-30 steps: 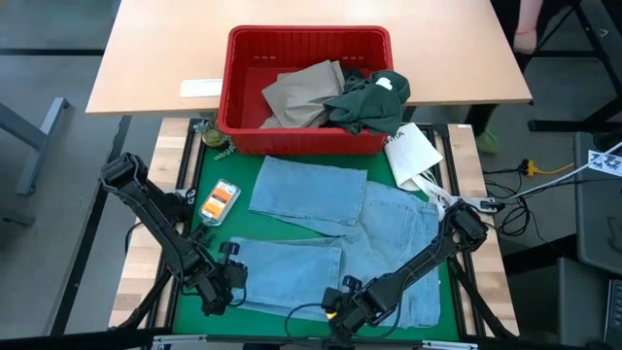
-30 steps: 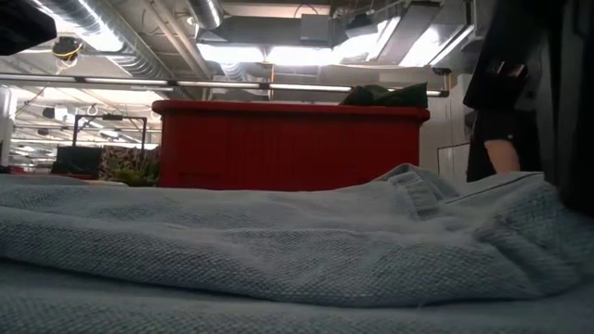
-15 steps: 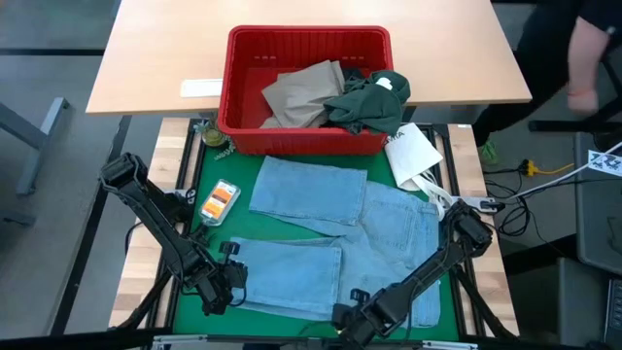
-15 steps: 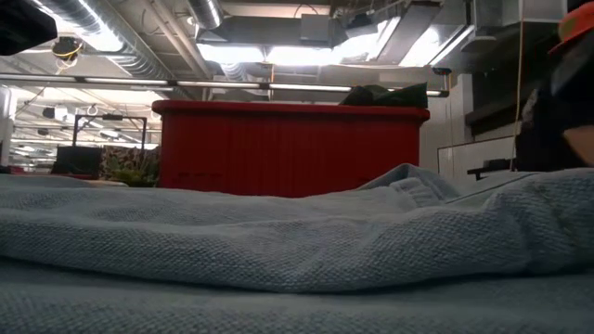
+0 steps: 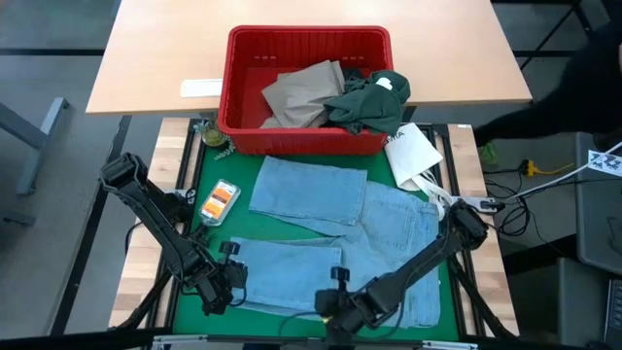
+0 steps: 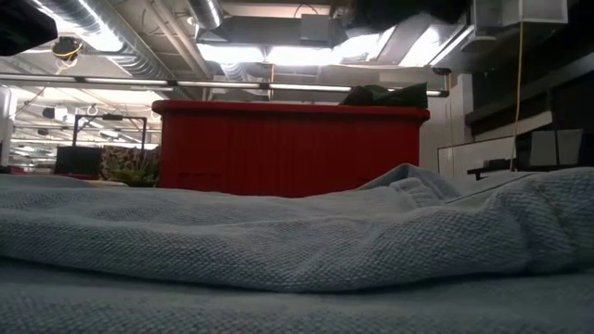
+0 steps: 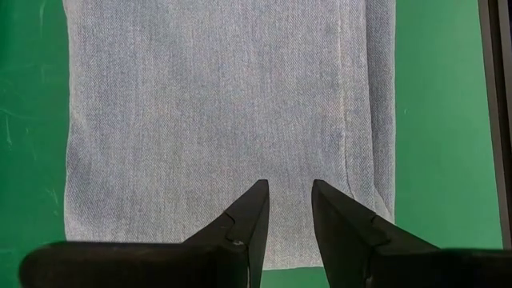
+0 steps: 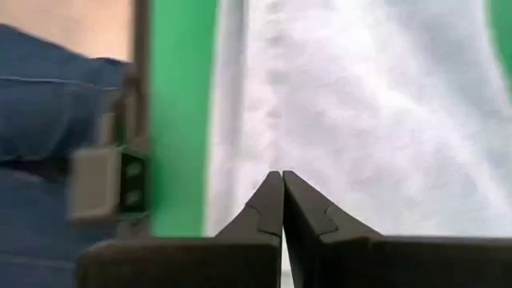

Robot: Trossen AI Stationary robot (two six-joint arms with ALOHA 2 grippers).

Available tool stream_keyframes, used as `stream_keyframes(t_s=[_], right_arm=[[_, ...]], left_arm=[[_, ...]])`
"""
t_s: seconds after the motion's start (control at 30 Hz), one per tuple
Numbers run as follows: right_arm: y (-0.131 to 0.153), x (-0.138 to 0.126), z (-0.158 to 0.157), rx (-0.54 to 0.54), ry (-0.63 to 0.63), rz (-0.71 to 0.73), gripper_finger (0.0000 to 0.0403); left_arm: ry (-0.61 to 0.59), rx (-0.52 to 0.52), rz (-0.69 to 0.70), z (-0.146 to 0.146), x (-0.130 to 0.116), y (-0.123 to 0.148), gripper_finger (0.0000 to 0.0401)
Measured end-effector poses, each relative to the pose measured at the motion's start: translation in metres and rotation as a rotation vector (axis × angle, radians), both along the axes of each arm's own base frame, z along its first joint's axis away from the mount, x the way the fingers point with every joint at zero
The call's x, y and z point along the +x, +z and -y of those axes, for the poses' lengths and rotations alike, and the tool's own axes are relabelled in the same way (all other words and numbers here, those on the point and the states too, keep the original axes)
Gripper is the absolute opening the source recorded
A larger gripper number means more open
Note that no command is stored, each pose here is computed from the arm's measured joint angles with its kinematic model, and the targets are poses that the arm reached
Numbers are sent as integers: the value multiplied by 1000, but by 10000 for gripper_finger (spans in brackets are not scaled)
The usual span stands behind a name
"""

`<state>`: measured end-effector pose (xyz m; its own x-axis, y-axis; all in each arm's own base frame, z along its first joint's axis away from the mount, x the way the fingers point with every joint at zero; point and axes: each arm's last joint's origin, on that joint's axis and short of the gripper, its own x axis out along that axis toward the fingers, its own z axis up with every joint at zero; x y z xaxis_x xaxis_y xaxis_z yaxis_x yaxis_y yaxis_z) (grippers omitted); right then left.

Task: Fold Laundry from Bin
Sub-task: Fold the blue pants

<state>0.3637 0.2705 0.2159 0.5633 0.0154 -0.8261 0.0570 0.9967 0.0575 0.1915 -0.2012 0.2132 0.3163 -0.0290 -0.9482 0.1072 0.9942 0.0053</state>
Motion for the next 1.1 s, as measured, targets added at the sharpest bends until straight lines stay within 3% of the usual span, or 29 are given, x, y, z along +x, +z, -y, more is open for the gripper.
stream_keyframes(t_s=[0.27,0.4,0.77,1.1], right_arm=[[-25,28,35,-88,26,-46,1],[-34,40,42,-33,99,-69,1],[-70,21,4,150,311,-278,1],[-70,18,-1,146,317,-274,1]], left_arm=[[-41,49,-32,3,3,-12,92],[-48,57,-34,3,3,-13,92],[-49,62,-37,3,3,-13,92],[-80,26,-78,7,-2,-14,92]])
